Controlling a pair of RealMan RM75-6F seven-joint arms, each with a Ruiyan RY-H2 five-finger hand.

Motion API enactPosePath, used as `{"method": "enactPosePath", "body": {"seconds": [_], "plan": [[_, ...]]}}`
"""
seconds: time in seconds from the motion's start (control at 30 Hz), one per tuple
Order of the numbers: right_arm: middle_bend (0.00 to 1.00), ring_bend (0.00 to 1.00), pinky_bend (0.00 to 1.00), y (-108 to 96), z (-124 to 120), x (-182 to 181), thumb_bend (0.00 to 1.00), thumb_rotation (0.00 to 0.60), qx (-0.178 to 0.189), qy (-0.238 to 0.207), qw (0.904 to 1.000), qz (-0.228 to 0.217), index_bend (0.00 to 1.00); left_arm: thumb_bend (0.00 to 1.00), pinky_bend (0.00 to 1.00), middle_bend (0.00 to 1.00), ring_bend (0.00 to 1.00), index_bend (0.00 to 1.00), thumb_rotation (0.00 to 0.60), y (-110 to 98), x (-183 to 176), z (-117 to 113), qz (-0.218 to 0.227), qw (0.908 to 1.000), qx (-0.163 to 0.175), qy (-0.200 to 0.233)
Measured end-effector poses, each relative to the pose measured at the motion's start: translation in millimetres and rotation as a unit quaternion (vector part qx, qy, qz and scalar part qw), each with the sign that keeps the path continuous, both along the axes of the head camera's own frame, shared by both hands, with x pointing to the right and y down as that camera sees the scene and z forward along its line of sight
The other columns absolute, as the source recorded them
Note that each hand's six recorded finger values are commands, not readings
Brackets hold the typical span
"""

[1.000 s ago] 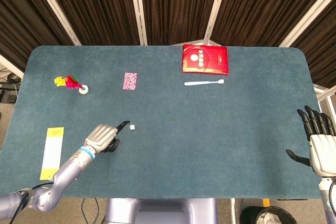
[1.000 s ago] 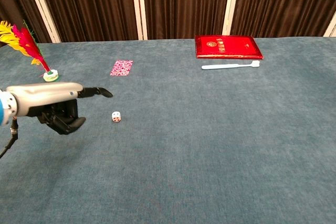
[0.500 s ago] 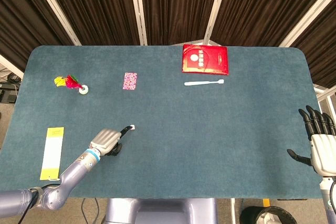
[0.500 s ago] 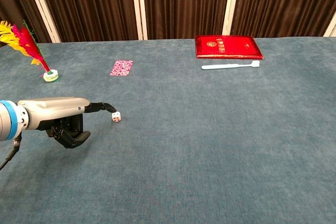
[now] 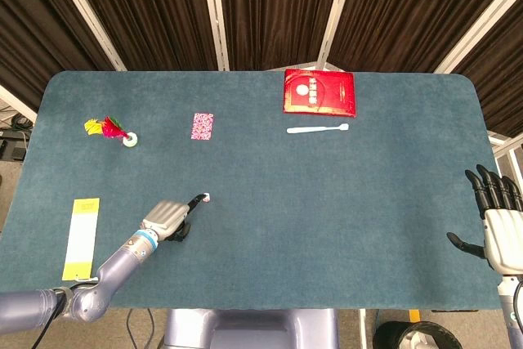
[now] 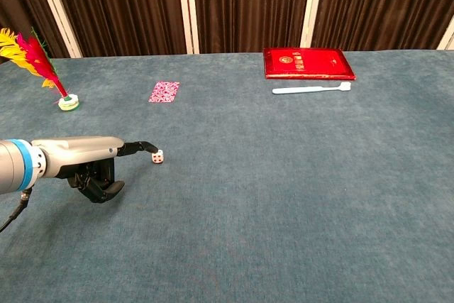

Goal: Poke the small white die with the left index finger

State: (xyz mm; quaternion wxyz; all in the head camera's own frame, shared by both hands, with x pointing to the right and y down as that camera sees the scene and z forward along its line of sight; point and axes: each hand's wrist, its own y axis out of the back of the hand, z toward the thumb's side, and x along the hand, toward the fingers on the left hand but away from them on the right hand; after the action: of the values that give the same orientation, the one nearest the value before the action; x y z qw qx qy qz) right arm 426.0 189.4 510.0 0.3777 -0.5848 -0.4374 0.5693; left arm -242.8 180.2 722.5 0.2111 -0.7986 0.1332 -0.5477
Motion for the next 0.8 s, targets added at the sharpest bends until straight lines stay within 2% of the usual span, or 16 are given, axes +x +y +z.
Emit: {"method": "enactPosePath", "body": {"seconds": [0.2,0.43,0.6,0.8], "plan": [[0.0,0.0,0.0,-0.4,-0.5,0.1,0.0,0.6,0.001,0.0,1.0,0.0,0.0,0.71,1.0,0.98,0.96,0.0,0.6,4.0,-5.9,2.8,-0.015,0.9998,-0.012,0.001],[0.0,0.0,0.0,-0.5,-0.4,0.1,0.0,0.6,0.0,-0.002,1.0,-0.001,0.0,0.71,1.0,0.98,0.96,0.0,0.6,13.5,-33.2,2.3,-0.067,0.9976,-0.019,0.001],[0.0,0.0,0.0,-0.3,-1.4,-2.9,0.0,0.6,0.002,-0.004,1.0,-0.006,0.0,0.71,1.0,0.98,0.96,0.0,0.6,6.8,-47.6,-6.8,-0.094,0.9954,0.011,0.008],[0.0,0.0,0.0,0.5,-2.1,-5.6,0.0,0.6,0.003,-0.007,0.9999,-0.011,0.0,0.71,1.0,0.95,0.94,0.0,0.6,-11.7,-61.3,-34.2,-0.12,0.9897,0.072,0.029]]}}
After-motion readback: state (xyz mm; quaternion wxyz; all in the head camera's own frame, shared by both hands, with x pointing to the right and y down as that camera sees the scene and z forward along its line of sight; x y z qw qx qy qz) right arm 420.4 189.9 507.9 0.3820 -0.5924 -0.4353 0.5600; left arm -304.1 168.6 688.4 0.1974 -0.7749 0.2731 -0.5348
